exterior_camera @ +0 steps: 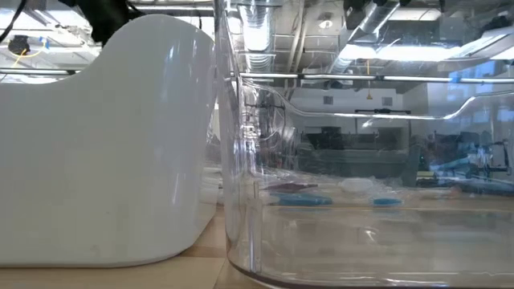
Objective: Pick & Place Toothbrushes
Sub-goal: Put the green toothbrush into the bottom transparent bin
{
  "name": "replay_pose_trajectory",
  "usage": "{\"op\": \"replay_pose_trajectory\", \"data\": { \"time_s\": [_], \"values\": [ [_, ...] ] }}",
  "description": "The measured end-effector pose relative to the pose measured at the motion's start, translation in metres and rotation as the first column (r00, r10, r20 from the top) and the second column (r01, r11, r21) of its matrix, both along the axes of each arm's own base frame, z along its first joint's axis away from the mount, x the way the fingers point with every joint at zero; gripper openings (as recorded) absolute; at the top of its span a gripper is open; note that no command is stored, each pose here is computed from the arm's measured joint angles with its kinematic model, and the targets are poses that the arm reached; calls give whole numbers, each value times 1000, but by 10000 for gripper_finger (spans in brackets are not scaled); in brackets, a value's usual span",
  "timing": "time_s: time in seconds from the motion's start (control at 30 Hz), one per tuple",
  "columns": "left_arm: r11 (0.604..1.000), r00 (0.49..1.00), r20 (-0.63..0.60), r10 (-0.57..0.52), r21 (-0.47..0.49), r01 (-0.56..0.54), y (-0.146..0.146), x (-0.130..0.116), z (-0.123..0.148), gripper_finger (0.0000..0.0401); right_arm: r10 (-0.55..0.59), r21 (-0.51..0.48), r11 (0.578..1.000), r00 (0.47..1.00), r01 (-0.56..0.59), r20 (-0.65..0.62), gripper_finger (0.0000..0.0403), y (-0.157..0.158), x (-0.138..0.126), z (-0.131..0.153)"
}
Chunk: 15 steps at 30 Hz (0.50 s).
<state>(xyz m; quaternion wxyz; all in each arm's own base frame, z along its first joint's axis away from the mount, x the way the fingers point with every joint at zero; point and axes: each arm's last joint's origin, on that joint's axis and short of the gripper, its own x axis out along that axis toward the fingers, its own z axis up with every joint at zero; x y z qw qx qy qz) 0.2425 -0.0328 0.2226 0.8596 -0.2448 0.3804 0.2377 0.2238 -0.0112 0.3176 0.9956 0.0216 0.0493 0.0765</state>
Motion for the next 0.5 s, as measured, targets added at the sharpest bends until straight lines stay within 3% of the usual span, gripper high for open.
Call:
{"op": "replay_pose_trajectory", "data": {
  "time_s": [0.13, 0.27, 0.37, 0.5],
  "values": [
    [985, 958, 232, -167, 88, 150, -16, 12, 22, 10, -5, 42, 999, 999, 7, -40, 63, 0, -1, -3],
    [941, 839, 428, -336, 194, 277, -33, 24, 42, 10, -20, 55, 998, 998, 23, -56, 63, -3, -8, -1],
    [908, 763, 493, -418, 201, 367, -41, 32, 44, 10, -38, 71, 996, 995, 45, -91, 63, -5, -18, 0],
    [873, 737, 476, -480, 177, 454, -50, 52, 38, 10, -72, 77, 994, 990, 82, -120, 63, -10, -34, 2]
  ]
}}
